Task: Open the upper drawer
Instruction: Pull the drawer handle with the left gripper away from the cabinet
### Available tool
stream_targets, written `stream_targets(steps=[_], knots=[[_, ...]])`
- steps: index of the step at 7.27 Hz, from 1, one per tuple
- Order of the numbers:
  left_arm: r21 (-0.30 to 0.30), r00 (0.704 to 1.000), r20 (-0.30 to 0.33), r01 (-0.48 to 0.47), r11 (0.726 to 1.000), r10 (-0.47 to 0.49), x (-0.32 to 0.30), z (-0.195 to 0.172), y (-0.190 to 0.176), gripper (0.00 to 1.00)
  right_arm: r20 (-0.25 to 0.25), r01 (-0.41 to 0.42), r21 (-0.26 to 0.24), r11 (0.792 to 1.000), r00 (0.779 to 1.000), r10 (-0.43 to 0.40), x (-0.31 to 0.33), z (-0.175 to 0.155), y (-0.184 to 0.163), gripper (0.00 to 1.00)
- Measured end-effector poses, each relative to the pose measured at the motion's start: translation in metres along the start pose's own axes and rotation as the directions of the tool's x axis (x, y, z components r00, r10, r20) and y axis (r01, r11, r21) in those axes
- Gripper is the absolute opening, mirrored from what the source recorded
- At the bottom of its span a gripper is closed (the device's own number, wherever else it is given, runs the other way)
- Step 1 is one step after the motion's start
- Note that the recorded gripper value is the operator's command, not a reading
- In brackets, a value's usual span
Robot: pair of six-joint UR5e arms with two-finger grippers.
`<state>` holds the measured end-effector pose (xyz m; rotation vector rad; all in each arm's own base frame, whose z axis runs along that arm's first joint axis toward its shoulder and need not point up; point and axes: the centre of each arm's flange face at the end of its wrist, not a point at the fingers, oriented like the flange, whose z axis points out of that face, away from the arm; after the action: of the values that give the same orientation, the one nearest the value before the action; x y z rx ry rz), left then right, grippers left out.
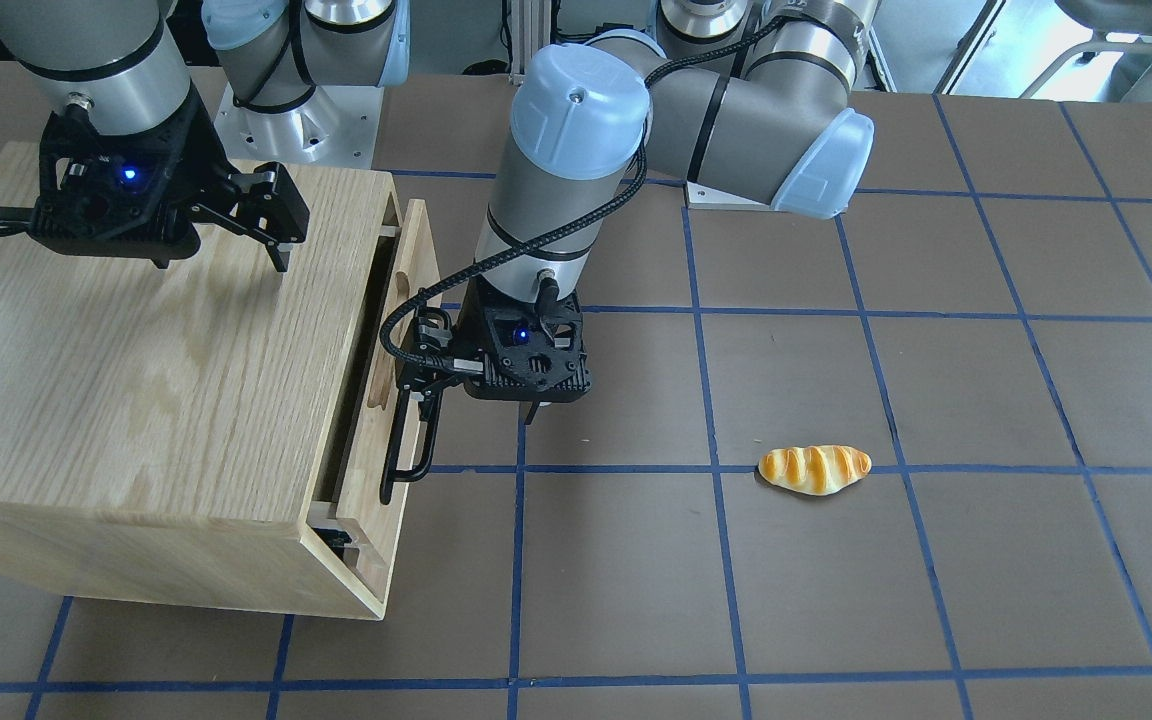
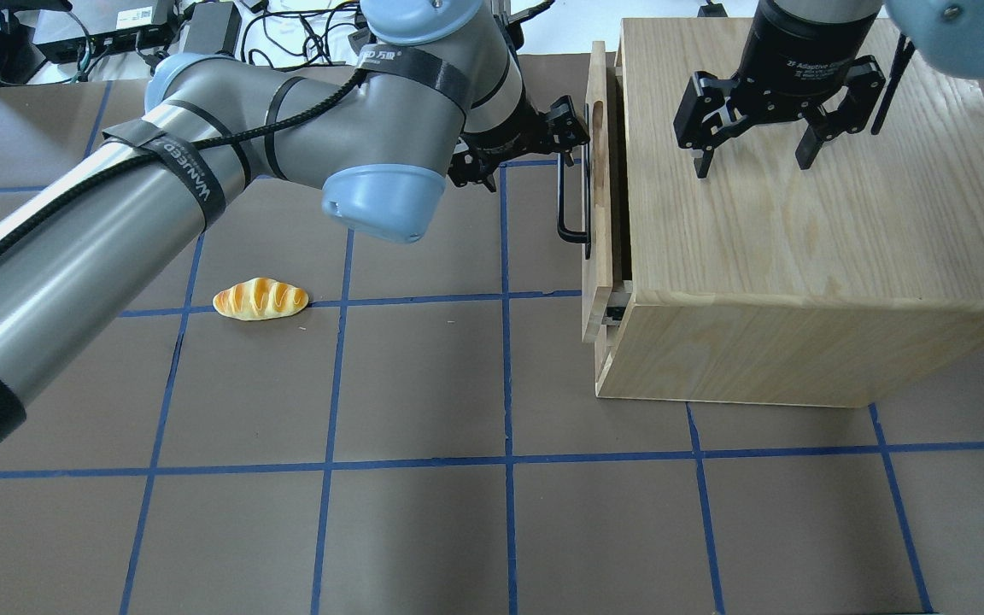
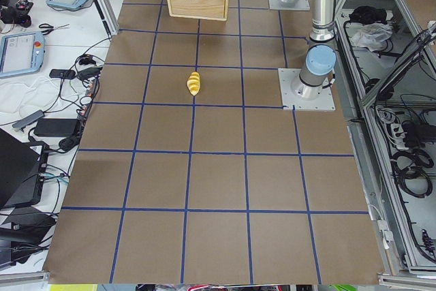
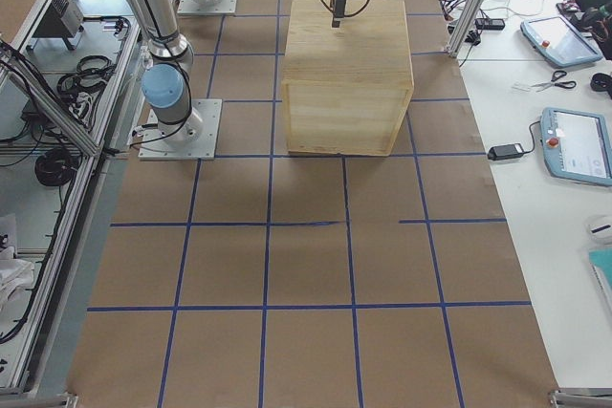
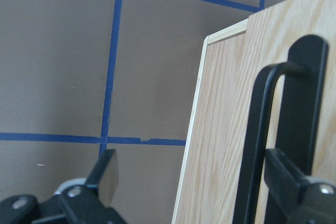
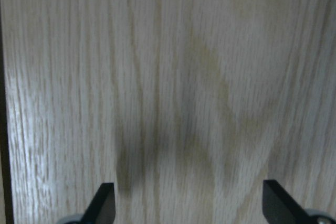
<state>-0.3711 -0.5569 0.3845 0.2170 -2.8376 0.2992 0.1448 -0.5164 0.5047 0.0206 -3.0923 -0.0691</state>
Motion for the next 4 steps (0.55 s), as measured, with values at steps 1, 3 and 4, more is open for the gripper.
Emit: stream_targets(steps=[1, 3, 4], knots=[[-0.002, 1.0, 0.003, 0.001, 1.0, -0.001, -0.0003, 0.0026, -0.0006, 1.0, 0.0, 0.001, 0.0, 1.0, 1.0, -0.001, 0.0, -0.0001, 0.0, 1.0], [-0.004, 1.0, 0.005, 0.002, 1.0, -0.002, -0.0007, 0.0049, -0.0013, 1.0, 0.0, 0.001, 0.0, 1.0, 1.0, -0.001, 0.0, 0.0, 0.0, 1.0], [-0.003, 1.0, 0.007, 0.002, 1.0, -0.002, -0.0018, 0.0056, -0.0024, 1.0, 0.0, 0.001, 0.0, 1.0, 1.0, -0.001, 0.0, -0.0001, 0.0, 1.0]])
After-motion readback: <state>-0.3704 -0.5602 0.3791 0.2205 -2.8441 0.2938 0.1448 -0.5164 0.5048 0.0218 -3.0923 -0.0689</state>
